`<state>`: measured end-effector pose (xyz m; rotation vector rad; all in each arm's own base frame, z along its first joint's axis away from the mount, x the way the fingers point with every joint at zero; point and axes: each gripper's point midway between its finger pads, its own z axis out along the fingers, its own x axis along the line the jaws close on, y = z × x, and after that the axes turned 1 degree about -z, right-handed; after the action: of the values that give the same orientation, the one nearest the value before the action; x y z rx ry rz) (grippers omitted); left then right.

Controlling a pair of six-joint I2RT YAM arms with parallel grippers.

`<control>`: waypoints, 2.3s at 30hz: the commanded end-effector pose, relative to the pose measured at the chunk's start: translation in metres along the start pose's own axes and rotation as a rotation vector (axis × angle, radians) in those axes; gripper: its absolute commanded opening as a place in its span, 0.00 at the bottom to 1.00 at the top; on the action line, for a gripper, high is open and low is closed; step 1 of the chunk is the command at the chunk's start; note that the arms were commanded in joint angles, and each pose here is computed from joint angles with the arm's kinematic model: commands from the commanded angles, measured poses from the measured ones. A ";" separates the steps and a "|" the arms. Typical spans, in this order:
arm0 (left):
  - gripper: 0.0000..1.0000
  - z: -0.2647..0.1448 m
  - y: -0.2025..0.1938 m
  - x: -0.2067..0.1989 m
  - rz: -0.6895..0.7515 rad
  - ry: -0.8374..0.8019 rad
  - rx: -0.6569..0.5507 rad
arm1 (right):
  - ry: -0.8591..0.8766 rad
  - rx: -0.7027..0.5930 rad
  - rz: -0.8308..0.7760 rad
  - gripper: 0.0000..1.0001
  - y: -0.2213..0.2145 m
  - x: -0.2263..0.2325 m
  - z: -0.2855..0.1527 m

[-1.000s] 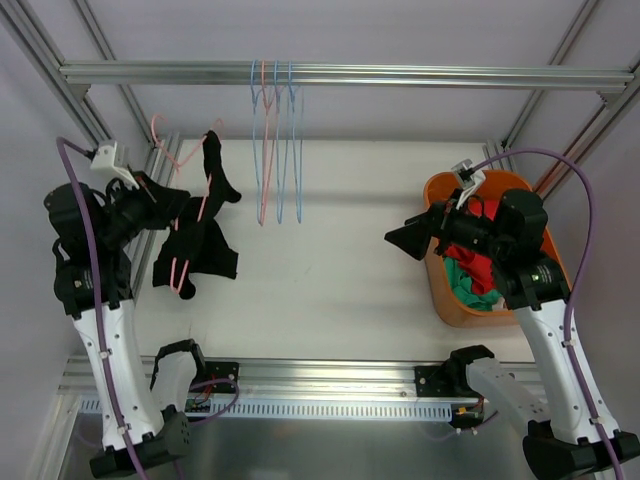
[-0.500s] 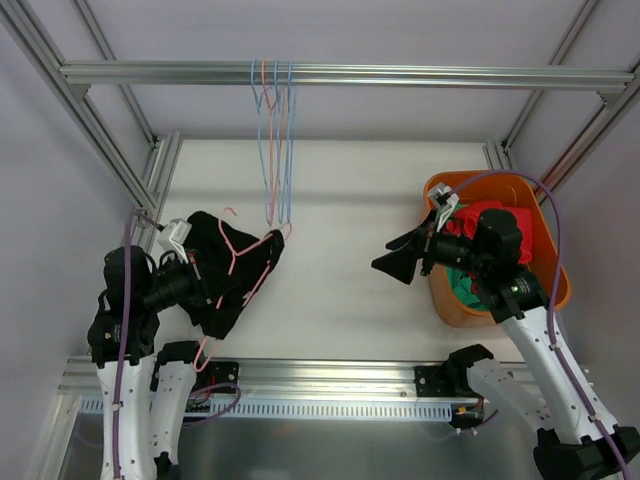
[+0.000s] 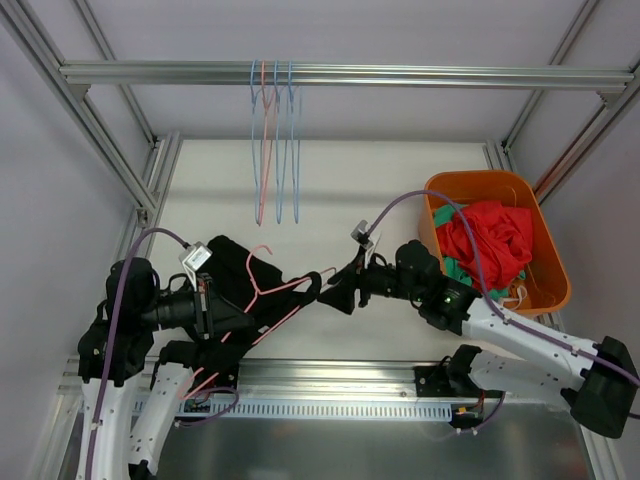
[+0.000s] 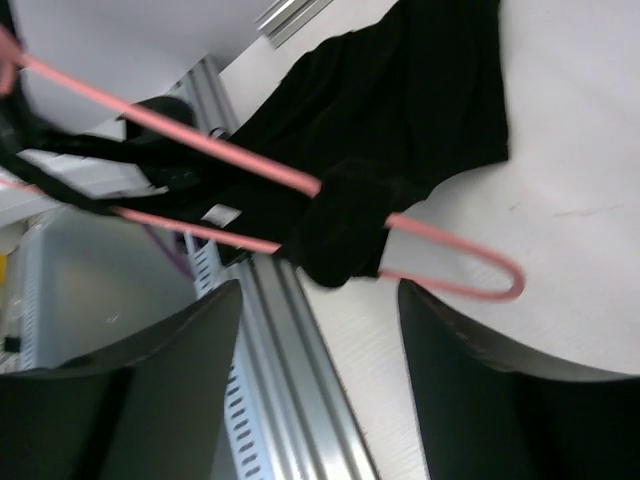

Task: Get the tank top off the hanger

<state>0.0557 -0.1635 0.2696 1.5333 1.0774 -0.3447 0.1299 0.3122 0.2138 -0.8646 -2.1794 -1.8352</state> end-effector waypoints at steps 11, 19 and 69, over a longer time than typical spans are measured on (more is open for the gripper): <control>0.00 -0.007 0.013 -0.025 0.061 -0.053 -0.015 | -0.181 -0.195 -0.059 0.00 0.061 -0.022 0.028; 0.00 -0.008 0.034 -0.040 0.080 -0.090 -0.002 | -0.478 -0.296 -0.139 0.00 0.104 -0.051 -0.050; 0.00 -0.079 0.227 -0.078 0.381 0.283 -0.917 | -0.338 0.085 0.030 0.99 0.052 -0.040 -0.068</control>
<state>0.1323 -0.1050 0.5919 0.6956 0.5886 0.5701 0.1536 0.2370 0.2426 -1.2127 -2.3852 -1.5229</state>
